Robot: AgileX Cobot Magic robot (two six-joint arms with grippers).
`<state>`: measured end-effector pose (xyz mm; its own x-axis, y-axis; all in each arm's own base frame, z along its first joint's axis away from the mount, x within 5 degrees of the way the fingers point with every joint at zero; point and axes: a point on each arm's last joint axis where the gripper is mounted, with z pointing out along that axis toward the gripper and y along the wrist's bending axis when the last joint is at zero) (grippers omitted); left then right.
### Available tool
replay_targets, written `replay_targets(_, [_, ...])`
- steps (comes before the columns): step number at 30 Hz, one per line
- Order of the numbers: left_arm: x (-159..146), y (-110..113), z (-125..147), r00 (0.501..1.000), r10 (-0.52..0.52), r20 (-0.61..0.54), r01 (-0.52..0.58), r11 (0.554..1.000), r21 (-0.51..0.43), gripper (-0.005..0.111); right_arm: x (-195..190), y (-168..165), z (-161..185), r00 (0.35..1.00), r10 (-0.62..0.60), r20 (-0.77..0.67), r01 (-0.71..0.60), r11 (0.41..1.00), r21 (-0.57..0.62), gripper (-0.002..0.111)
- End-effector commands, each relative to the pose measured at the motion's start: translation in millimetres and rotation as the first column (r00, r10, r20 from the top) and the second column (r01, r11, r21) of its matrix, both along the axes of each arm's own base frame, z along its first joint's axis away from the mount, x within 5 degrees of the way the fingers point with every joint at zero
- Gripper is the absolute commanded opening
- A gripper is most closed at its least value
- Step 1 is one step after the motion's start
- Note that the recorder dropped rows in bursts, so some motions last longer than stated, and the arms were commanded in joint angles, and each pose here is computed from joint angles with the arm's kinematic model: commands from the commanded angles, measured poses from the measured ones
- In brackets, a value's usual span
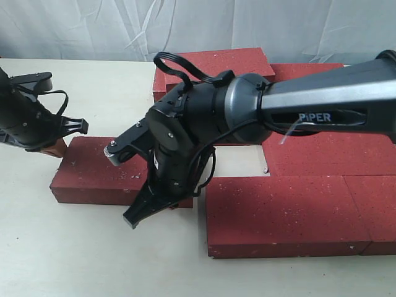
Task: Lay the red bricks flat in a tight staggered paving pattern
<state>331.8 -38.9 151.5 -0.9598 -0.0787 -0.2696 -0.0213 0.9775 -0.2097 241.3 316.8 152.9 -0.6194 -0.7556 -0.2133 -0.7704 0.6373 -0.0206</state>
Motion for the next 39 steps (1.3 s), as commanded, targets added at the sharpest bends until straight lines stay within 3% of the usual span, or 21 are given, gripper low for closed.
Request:
replay_targets(1, [1, -4, 0, 1.000, -0.016, 0.013, 0.017, 0.999, -0.027, 0.000, 4, -1, 2, 0.999, -0.011, 0.042, 0.012, 1.000, -0.009, -0.001])
replay_targets(10, [-4, 13, 1, 0.997, -0.018, -0.071, 0.017, 1.000, -0.012, 0.000, 5, -1, 2, 0.999, -0.022, 0.044, 0.022, 1.000, -0.007, -0.001])
replay_targets(18, [-3, -10, 1, 0.997, -0.073, -0.034, 0.072, 0.997, -0.020, 0.000, 6, -1, 3, 0.998, -0.023, 0.064, 0.024, 1.000, -0.004, -0.001])
replay_targets(39, [1, -11, 2, 0.999, -0.046, 0.009, 0.046, 0.998, -0.031, 0.000, 12, -5, 0, 0.989, -0.042, 0.142, 0.047, 0.998, -0.030, -0.001])
